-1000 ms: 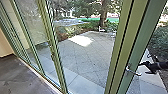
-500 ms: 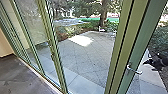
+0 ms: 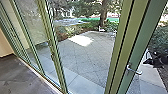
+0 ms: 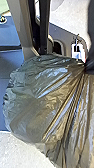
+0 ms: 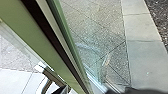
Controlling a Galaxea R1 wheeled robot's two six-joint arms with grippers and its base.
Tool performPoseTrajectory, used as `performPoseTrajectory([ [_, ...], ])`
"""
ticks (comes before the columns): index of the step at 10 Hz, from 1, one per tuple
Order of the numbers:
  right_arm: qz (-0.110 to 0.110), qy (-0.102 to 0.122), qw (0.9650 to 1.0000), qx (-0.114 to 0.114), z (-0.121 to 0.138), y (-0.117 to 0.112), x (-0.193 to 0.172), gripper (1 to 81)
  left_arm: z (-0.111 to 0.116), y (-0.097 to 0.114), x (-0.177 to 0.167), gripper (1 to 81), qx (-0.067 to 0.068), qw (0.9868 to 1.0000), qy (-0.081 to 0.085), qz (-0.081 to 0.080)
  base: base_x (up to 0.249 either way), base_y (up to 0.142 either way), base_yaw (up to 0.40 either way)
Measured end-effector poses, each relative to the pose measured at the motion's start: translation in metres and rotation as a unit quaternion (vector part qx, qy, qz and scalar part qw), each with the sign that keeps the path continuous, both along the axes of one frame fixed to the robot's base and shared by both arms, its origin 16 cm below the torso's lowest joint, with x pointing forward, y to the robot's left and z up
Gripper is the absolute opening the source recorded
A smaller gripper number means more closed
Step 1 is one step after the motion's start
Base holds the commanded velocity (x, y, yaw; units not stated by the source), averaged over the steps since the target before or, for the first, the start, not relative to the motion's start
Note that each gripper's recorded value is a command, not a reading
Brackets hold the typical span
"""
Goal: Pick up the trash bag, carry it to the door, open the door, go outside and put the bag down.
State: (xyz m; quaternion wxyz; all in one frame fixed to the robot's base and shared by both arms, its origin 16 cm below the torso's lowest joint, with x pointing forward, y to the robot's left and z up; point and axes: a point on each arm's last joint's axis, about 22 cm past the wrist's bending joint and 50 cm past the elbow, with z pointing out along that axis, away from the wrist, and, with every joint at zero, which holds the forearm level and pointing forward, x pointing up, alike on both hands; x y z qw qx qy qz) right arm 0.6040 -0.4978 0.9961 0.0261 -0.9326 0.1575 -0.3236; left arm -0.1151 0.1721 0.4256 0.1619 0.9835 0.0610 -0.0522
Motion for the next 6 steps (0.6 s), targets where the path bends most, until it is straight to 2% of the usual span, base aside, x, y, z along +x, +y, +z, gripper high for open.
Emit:
performPoseTrajectory([
  [1,0.018,-0.001,0.9993,-0.033,0.002,0.002,-0.001,81.1,0.0,0.002,0.0,1.0,0.002,1.0,0.001,0.003,0.0,0.0,0.0],
  [2,0.034,-0.004,0.9979,-0.055,0.004,0.005,-0.001,81.1,0.0,0.002,0.001,1.0,0.002,1.0,0.001,0.003,0.0,0.0,0.0],
  [3,0.054,-0.011,0.9953,-0.08,0.007,0.008,0.0,81.1,0.0,-0.001,0.003,1.0,0.0,1.0,-0.001,0.004,0.0,0.0,0.0],
  [6,0.072,-0.034,0.9897,-0.119,0.011,0.003,0.006,81.1,0.0,-0.007,0.003,1.0,-0.004,1.0,0.002,0.003,0.0,0.0,0.0],
])
